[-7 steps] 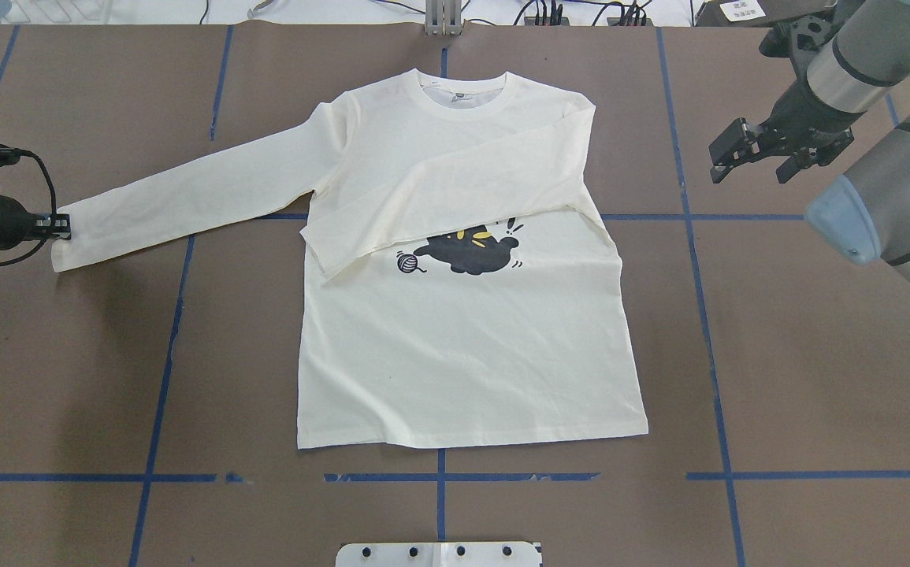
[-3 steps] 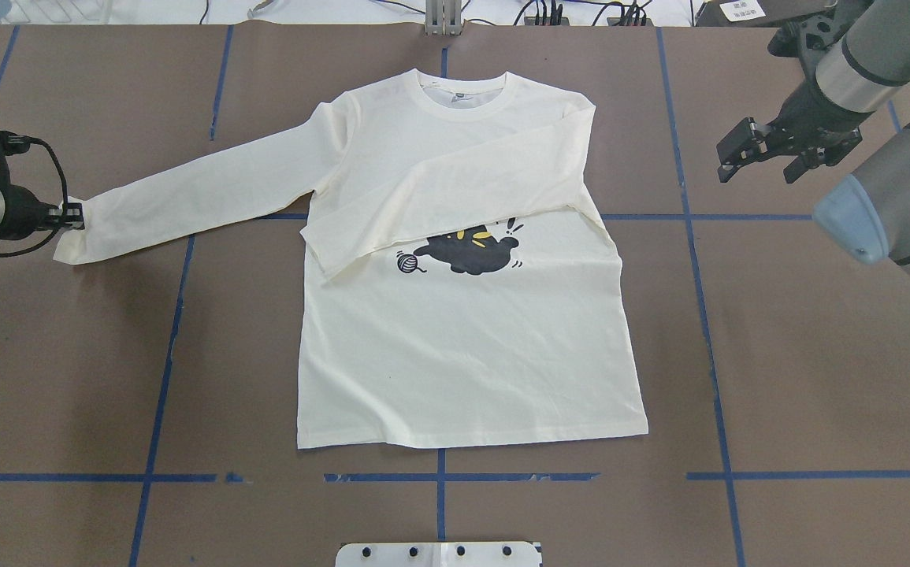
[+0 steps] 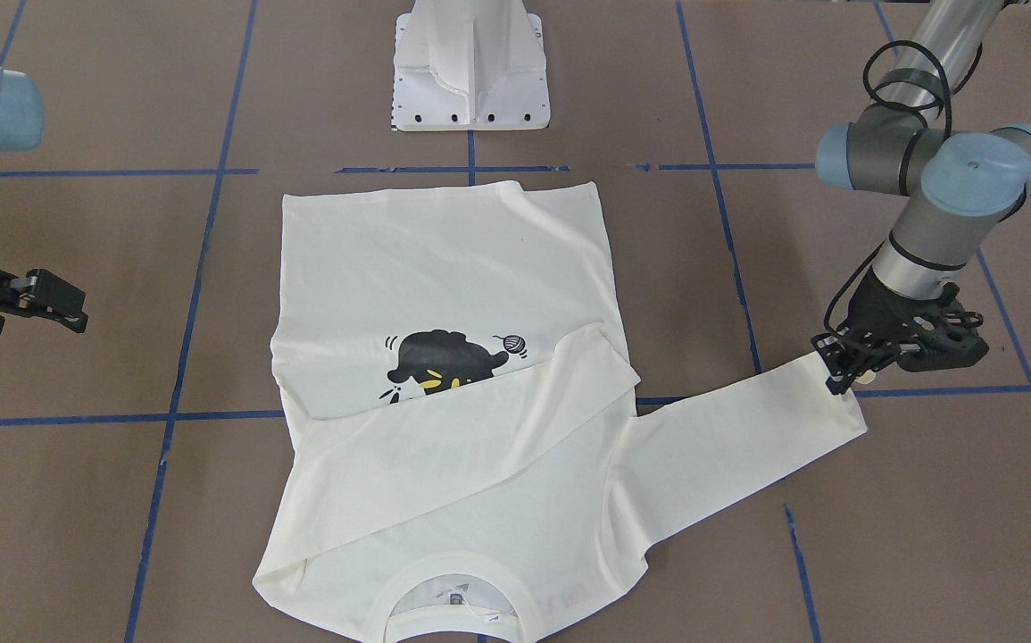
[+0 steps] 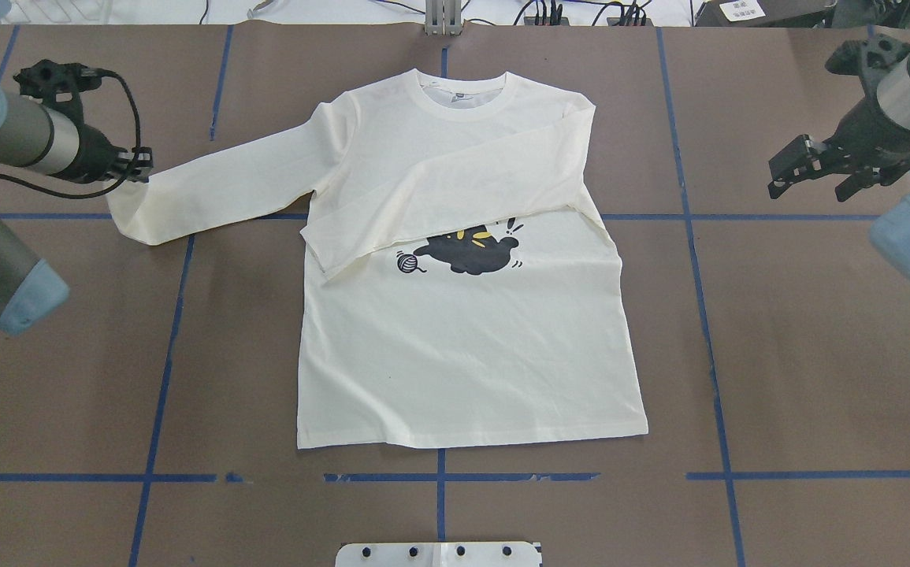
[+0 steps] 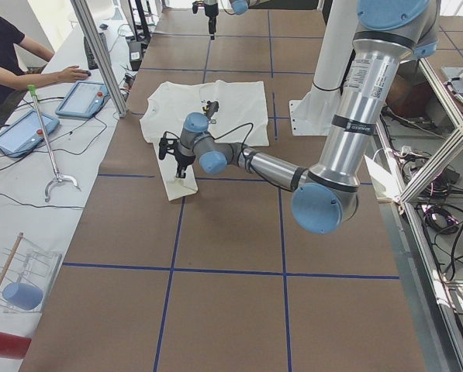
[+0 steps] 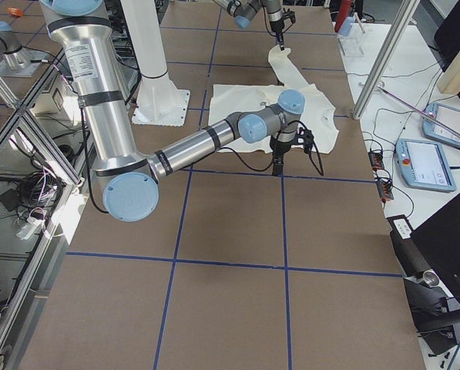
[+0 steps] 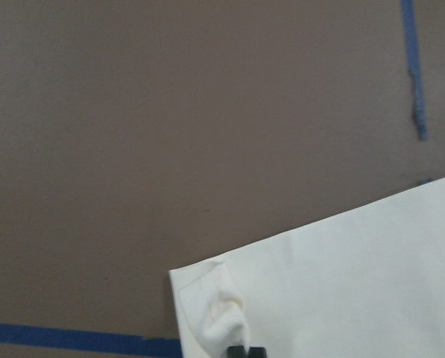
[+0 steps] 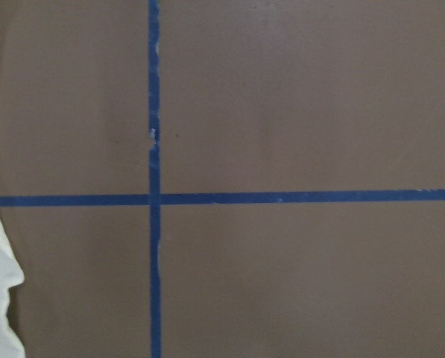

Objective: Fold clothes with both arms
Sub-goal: 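Fold the grasped sleeve across the shirt body with the left gripper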

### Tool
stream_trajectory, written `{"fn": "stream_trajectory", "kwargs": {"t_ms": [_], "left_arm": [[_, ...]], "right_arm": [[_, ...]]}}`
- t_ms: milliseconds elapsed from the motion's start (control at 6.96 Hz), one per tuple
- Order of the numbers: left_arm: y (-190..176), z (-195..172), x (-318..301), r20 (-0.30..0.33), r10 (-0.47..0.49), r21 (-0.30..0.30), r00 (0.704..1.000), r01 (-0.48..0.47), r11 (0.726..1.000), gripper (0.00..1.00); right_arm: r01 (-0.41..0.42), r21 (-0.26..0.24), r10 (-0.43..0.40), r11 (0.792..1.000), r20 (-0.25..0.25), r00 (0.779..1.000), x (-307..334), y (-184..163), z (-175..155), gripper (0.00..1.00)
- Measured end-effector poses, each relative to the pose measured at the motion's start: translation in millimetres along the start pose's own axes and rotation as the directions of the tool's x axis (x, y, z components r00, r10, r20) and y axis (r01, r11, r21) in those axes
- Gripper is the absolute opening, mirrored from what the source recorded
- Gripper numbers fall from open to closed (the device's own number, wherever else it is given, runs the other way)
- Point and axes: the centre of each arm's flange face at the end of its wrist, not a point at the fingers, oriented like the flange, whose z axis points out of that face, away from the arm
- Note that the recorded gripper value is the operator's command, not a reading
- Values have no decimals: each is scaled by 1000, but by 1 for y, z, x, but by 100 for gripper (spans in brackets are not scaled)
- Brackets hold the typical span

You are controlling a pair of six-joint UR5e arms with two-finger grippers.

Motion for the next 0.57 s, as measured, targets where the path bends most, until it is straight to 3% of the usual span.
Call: {"fn": "stream_trajectory", "kwargs": {"t_ms": [287, 574], "left_arm": [[-37, -68, 145, -89, -109, -49, 990, 105, 993, 0], [-50, -139, 301, -250, -260, -122, 932, 236, 964, 0]], "right_arm": [[11, -12, -11, 1000, -32, 999, 49, 15, 5, 100], [5, -11, -6, 1000, -40, 999, 66, 18, 4, 100]]}}
